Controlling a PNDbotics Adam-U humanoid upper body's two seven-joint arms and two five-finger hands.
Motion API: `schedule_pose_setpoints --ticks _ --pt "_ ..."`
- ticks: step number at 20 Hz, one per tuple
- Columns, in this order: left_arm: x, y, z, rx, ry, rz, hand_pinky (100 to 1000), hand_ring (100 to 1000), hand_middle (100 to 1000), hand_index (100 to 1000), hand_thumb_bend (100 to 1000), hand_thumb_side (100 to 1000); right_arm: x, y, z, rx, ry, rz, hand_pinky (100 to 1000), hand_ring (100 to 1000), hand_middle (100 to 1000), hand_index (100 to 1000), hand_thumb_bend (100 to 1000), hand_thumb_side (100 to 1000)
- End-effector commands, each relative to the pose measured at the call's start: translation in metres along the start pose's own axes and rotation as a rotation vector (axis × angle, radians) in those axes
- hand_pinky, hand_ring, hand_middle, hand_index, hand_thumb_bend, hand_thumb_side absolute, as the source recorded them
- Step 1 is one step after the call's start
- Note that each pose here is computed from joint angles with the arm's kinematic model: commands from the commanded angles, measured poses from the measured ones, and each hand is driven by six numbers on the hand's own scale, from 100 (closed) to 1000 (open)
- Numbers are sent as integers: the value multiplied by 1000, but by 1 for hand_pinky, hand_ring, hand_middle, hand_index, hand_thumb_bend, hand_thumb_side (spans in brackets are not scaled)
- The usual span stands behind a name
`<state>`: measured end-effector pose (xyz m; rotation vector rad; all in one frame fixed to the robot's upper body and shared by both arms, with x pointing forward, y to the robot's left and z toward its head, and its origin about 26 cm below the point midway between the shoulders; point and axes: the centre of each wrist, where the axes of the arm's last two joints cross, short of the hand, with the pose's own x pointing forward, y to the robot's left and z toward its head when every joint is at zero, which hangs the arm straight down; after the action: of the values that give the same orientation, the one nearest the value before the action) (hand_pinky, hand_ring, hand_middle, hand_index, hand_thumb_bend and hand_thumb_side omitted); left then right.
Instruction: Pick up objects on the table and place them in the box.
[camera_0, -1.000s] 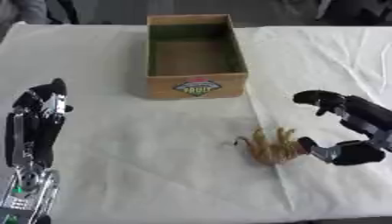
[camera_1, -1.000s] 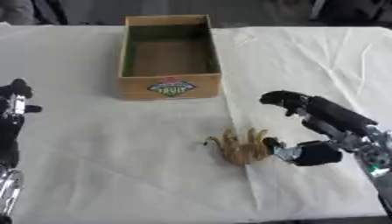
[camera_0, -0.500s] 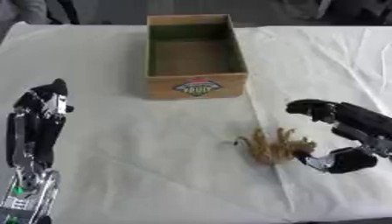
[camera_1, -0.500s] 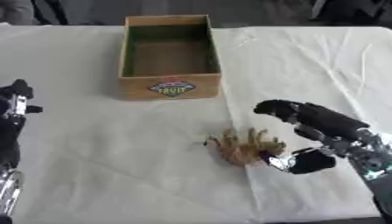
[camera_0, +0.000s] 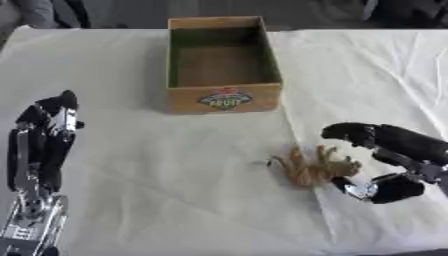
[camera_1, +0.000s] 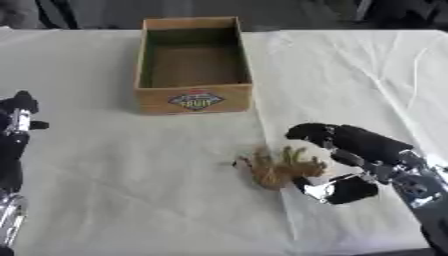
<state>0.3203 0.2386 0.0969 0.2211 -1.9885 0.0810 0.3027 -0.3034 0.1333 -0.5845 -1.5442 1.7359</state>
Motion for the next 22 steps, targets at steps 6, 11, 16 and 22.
schedule_pose_setpoints --ticks 6,11,16,22 --pt "4 3 -2 -11 -20 -14 542 766 493 607 339 499 -3 -3 -5 7 -8 37 690 899 929 989 208 626" --pt "4 3 -2 -12 -19 -13 542 765 493 607 338 499 -2 1 -9 31 -23 42 692 899 931 989 208 643" --pt "4 2 -2 -13 -19 -13 542 765 493 607 339 499 -1 4 -10 53 -34 47 695 900 932 990 212 653" --pt "4 2 -2 -14 -20 -13 542 765 493 607 338 499 -2 8 -11 66 -33 49 694 898 931 990 211 659"
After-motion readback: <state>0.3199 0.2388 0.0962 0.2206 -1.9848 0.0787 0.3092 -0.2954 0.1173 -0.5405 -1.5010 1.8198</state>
